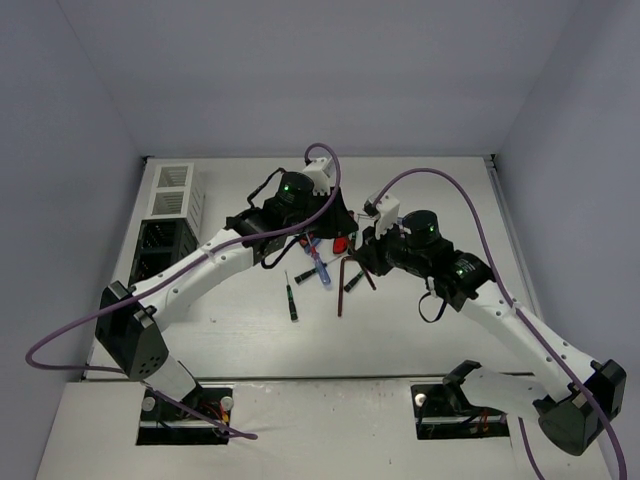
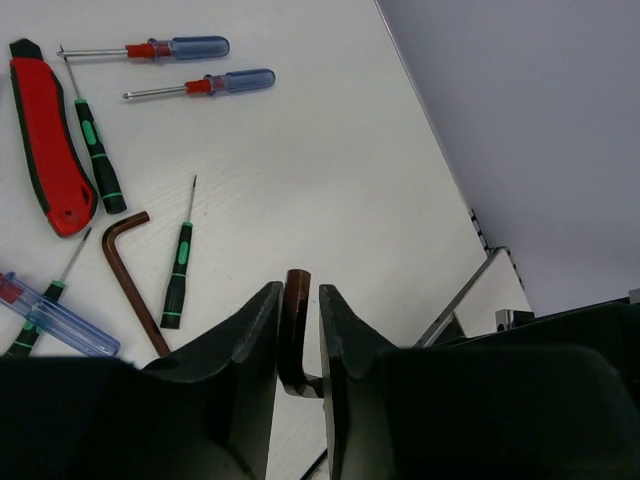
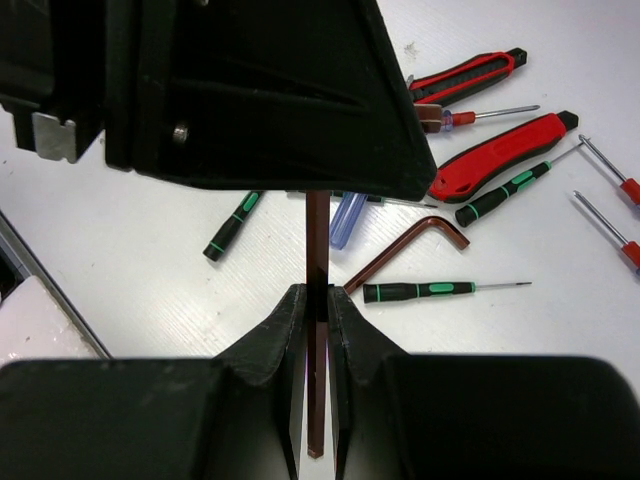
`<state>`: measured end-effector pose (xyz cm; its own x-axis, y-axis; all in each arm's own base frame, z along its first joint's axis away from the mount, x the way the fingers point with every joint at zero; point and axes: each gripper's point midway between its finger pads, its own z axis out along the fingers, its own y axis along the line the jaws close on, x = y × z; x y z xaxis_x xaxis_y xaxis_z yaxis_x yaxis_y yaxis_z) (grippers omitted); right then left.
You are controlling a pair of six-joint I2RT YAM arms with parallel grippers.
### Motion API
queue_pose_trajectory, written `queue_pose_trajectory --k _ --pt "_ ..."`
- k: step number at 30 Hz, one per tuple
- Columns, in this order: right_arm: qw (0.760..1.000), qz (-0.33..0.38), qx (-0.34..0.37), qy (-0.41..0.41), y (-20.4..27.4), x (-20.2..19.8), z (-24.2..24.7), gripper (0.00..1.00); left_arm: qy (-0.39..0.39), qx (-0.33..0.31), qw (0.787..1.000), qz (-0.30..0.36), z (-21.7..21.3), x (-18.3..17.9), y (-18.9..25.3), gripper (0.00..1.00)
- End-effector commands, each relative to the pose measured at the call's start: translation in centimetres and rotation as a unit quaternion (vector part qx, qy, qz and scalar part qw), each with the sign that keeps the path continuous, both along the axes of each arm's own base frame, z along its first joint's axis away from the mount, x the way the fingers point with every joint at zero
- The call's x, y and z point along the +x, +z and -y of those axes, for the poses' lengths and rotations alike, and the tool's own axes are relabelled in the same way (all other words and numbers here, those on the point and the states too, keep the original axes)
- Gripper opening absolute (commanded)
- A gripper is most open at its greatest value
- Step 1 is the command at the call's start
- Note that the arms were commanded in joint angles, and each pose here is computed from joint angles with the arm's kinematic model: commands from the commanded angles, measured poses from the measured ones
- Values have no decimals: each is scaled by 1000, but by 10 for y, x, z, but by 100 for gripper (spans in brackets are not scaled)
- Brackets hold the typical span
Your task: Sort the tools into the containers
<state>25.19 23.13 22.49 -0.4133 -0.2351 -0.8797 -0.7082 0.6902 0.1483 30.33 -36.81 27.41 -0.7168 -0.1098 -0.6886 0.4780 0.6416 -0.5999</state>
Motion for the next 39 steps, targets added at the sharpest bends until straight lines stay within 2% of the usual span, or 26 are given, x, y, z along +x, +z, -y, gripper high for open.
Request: queue_pose_trajectory --k 1,2,3,6,7,9,11,14,15,18,23,26,28,33,37,39 --pt "998 46 40 5 34 12 -14 0 -3 -56 998 40 5 -2 50 10" --pt "998 46 40 5 34 12 -15 0 -3 -55 998 40 4 -3 50 2" --pt "998 46 40 4 34 12 -15 0 -3 -54 998 41 2 -4 50 0" --pt "998 48 39 1 34 12 -14 2 3 -50 998 47 -4 -5 52 0" --pt "998 47 39 0 34 13 -14 7 7 -49 998 50 -8 -6 53 0" --pt "998 47 41 0 35 13 -14 35 20 -40 997 56 -17 -2 54 0" --pt "998 47 44 -4 37 12 -13 52 35 -23 997 68 -32 2 56 0" --pt "998 50 45 -18 39 14 -9 60 66 11 995 80 -69 8 60 0" --pt "997 51 48 -22 40 13 -8 62 90 24 992 86 -93 14 63 0" --pt "997 51 46 -36 38 13 -2 63 146 51 983 96 -149 23 69 0" --pt "997 38 44 -47 25 9 3 63 304 148 933 121 -290 20 81 0" --pt "998 26 41 -47 15 7 3 63 378 192 897 127 -351 6 83 0" --pt "998 17 38 -46 7 5 3 63 446 227 857 120 -395 0 80 0" --pt "999 5 35 -39 -3 -2 4 63 524 287 794 116 -447 1 72 0" --pt "999 1 39 -36 -7 -8 6 63 557 291 771 100 -474 12 57 0" --pt "999 0 39 -34 -9 -10 6 63 559 288 772 92 -476 15 50 0"
